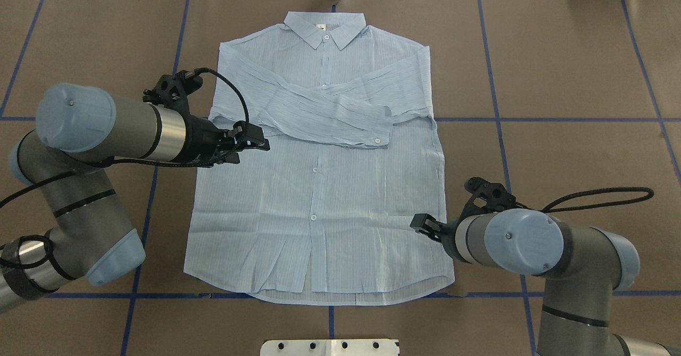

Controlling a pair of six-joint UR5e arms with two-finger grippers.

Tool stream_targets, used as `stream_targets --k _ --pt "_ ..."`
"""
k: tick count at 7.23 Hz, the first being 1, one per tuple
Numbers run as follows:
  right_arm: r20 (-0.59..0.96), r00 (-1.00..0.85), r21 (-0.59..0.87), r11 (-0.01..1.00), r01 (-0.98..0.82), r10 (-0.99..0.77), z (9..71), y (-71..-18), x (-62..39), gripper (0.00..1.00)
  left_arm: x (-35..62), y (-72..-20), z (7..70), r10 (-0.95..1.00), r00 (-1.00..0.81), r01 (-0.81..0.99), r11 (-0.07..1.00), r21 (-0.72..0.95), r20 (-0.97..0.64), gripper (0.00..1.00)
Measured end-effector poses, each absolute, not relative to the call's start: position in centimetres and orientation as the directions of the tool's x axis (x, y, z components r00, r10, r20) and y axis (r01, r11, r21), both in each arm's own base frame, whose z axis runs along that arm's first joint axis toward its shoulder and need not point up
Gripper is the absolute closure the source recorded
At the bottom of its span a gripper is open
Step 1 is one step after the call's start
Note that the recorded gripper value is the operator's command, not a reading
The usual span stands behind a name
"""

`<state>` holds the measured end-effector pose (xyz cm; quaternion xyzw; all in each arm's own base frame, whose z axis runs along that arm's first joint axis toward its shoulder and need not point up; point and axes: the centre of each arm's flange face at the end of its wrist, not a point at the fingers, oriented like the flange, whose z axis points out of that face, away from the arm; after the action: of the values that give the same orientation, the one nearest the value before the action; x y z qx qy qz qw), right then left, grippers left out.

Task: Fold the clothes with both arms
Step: 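Move both grippers to the hem corners nearest the robot, then lower both grippers and pinch the two hem corners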

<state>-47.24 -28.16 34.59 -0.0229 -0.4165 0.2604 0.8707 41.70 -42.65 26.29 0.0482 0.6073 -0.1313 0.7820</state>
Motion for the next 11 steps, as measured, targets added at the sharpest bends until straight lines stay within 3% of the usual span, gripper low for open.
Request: stream_targets --k 4,7,11 --pt "0.661 0.525 -0.309 0.831 -0.462 0.537 35.6 -25.4 -48.9 0.08 41.6 -42.7 27.0 -0.153 0.24 0.267 0.96 -0.087 -0.958 0.22" --pt "0.649 0.537 -0.309 0.832 -0.461 0.539 36.4 -24.9 -49.0 0.17 41.8 -42.7 27.2 -0.157 0.246 0.266 0.96 -0.089 -0.957 0.22" --pt "0.643 0.546 -0.309 0.834 -0.457 0.537 36.8 -24.4 -48.9 0.17 41.9 -42.7 27.3 -0.16 0.248 0.267 0.959 -0.091 -0.956 0.22"
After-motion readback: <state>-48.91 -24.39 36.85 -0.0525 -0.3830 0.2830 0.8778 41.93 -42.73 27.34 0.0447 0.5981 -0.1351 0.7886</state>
